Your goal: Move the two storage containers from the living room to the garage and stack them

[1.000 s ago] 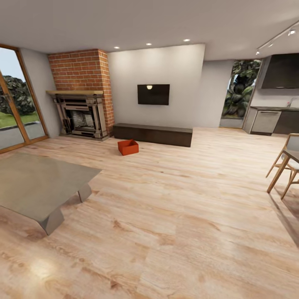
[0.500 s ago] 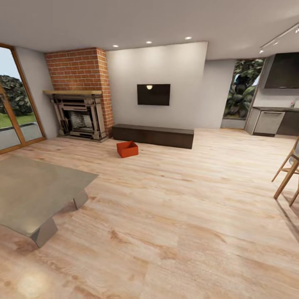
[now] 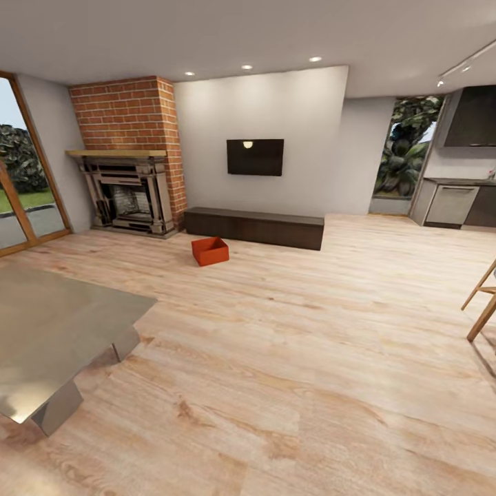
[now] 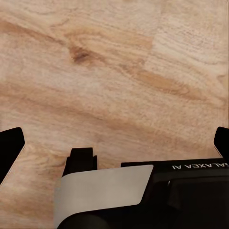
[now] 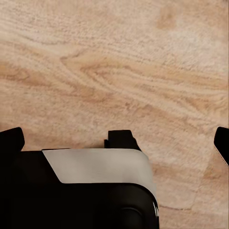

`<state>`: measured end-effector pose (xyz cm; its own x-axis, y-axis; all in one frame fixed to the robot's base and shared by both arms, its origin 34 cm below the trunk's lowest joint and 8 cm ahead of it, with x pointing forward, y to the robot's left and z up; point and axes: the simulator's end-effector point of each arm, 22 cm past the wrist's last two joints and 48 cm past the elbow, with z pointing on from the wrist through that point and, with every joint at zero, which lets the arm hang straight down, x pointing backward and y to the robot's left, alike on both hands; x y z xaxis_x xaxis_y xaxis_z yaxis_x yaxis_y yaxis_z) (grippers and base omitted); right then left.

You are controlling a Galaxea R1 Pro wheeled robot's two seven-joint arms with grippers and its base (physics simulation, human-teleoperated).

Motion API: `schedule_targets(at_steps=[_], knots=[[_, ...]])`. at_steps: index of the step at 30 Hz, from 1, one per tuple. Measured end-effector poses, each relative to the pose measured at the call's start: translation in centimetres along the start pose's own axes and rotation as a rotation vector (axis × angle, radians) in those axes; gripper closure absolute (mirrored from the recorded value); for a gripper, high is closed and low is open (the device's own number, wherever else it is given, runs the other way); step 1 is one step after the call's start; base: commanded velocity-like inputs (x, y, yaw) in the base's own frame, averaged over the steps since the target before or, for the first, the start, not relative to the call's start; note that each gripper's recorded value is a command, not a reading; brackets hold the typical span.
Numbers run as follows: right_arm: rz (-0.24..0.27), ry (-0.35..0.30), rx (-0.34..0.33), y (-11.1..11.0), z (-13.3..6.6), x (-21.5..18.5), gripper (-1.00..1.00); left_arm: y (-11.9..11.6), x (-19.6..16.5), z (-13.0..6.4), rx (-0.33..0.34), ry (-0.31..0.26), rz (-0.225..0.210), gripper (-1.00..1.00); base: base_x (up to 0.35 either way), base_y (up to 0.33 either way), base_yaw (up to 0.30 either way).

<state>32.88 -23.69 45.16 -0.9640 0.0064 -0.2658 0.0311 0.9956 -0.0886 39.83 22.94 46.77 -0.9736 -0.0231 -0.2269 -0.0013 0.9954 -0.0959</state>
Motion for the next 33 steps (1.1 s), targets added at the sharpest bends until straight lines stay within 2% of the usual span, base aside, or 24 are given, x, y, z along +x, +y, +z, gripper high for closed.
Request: schedule_targets(at_steps=[33], knots=[[0.000,0.000,0.000,0.00,0.00,0.02,-1.00,-0.08,0.02,0.01,0.001,0.000,0.000,-1.00,0.322,0.000,0.000]])
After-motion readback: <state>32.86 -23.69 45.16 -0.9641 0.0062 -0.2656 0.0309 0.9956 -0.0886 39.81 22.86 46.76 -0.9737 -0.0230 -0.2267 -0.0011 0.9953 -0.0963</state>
